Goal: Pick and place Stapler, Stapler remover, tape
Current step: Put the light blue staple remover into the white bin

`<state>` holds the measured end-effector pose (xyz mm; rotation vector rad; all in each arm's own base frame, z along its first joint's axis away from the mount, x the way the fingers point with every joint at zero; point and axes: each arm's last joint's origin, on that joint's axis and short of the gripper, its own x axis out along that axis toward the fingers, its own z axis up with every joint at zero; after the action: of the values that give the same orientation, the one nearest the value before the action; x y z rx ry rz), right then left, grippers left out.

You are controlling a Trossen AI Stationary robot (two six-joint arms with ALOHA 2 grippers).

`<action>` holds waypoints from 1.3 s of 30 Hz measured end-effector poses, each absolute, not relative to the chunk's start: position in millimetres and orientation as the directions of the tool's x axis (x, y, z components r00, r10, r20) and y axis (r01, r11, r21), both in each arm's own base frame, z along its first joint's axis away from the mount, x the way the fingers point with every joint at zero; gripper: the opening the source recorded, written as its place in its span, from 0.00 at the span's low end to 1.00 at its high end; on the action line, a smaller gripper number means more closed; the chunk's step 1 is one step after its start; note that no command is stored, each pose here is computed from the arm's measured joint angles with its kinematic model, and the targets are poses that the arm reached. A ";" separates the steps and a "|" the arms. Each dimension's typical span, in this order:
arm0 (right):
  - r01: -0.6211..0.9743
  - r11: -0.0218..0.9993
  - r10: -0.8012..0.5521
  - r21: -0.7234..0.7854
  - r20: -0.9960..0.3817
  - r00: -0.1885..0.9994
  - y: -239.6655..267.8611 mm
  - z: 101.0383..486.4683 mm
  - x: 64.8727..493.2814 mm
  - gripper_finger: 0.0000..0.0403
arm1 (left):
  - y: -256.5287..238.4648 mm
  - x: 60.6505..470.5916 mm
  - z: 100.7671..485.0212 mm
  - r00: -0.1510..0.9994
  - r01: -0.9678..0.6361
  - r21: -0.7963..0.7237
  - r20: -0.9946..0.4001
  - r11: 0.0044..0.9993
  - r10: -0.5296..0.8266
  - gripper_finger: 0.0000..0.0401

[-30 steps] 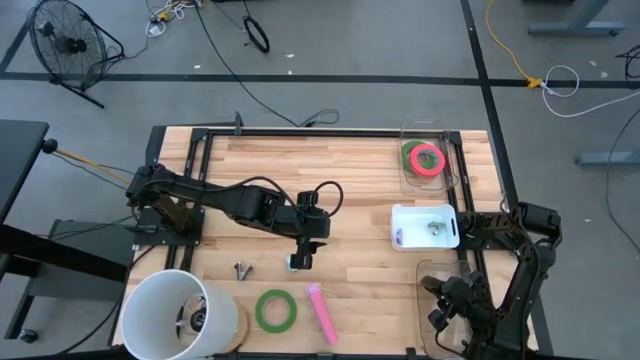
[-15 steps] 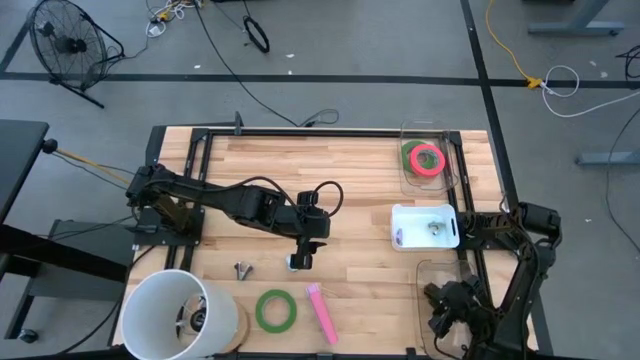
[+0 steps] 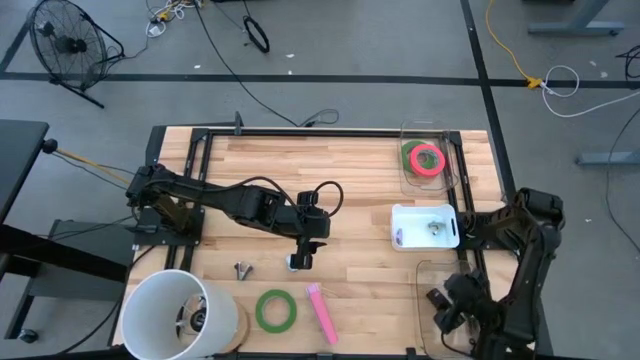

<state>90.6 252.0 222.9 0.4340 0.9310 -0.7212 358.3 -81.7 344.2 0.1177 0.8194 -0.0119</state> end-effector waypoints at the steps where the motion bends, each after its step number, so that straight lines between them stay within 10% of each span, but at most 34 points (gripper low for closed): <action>1: 0.709 0.704 -0.356 0.054 -0.836 0.418 250.0 227.6 90.6 0.71 | -81.7 358.2 344.1 0.682 0.056 0.101 -0.731 0.993 0.035 0.49; 18: 0.380 0.896 -0.264 0.231 -0.411 0.872 215.4 304.3 141.2 0.67 | -76.8 323.6 255.5 0.264 -0.150 -0.028 -0.965 0.988 0.012 0.49; 39: 0.366 0.927 -0.315 0.087 -0.348 0.883 199.8 320.9 183.1 0.67 | -101.1 309.8 170.2 0.425 0.182 0.004 -0.902 0.983 -0.075 0.49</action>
<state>183.1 199.8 320.9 0.1526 0.3365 -0.3558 309.8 -101.1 170.2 0.1068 1.1213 -0.1608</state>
